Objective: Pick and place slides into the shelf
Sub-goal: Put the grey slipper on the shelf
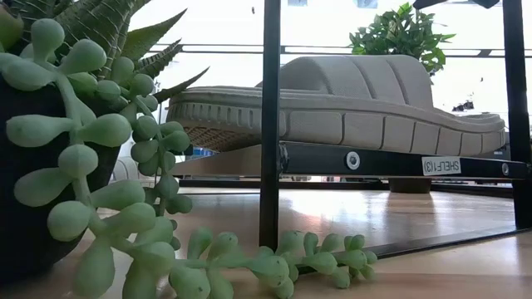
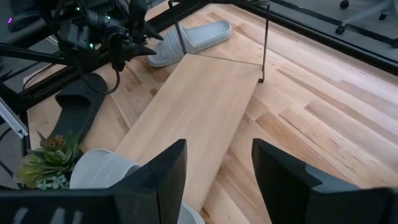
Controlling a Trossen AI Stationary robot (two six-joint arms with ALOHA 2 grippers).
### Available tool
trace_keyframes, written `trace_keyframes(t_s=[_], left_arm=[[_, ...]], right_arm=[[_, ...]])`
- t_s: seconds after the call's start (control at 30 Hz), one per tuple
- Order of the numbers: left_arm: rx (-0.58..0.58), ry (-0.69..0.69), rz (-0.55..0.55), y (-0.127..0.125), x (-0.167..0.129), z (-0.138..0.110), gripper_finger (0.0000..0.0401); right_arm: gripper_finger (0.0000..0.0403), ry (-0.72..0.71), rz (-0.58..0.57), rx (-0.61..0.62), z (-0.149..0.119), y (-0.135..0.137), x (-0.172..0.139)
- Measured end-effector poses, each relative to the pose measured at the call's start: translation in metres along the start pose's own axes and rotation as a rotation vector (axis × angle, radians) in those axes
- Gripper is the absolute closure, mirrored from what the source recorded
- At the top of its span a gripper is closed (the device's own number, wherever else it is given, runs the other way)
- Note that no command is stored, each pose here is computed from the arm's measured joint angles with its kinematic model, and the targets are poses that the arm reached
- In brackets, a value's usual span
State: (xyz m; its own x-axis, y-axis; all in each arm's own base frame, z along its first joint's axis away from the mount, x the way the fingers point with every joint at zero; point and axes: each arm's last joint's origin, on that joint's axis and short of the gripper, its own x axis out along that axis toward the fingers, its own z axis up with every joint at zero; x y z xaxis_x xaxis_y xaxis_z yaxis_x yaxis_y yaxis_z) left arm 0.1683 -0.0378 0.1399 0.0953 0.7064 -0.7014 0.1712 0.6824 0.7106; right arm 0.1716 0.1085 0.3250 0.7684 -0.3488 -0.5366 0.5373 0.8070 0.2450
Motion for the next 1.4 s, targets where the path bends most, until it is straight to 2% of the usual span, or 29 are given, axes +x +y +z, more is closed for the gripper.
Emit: trace_keyframes(t_s=[0.13, 0.6, 0.93, 1.07, 1.4], left_arm=[[0.003, -0.008, 0.055, 0.002, 0.0, 0.0, 0.0194], [-0.108, 0.107, 0.04, 0.016, 0.026, -0.006, 0.0194], [-0.066, 0.06, 0.045, 0.017, 0.029, 0.001, 0.0198], [-0.066, 0.06, 0.044, 0.017, 0.029, 0.001, 0.0225], [-0.064, 0.063, 0.031, 0.017, 0.029, 0.001, 0.0338]], right_arm=[[0.023, -0.001, 0.0, 0.001, 0.0, 0.0, 0.0], [0.023, -0.01, -0.006, 0.021, 0.0, 0.0, 0.0], [0.023, -0.01, -0.006, 0.023, 0.0, 0.0, 0.0], [0.023, -0.011, -0.006, 0.023, 0.0, 0.0, 0.0], [0.023, -0.014, -0.006, 0.028, 0.001, 0.0, 0.0]])
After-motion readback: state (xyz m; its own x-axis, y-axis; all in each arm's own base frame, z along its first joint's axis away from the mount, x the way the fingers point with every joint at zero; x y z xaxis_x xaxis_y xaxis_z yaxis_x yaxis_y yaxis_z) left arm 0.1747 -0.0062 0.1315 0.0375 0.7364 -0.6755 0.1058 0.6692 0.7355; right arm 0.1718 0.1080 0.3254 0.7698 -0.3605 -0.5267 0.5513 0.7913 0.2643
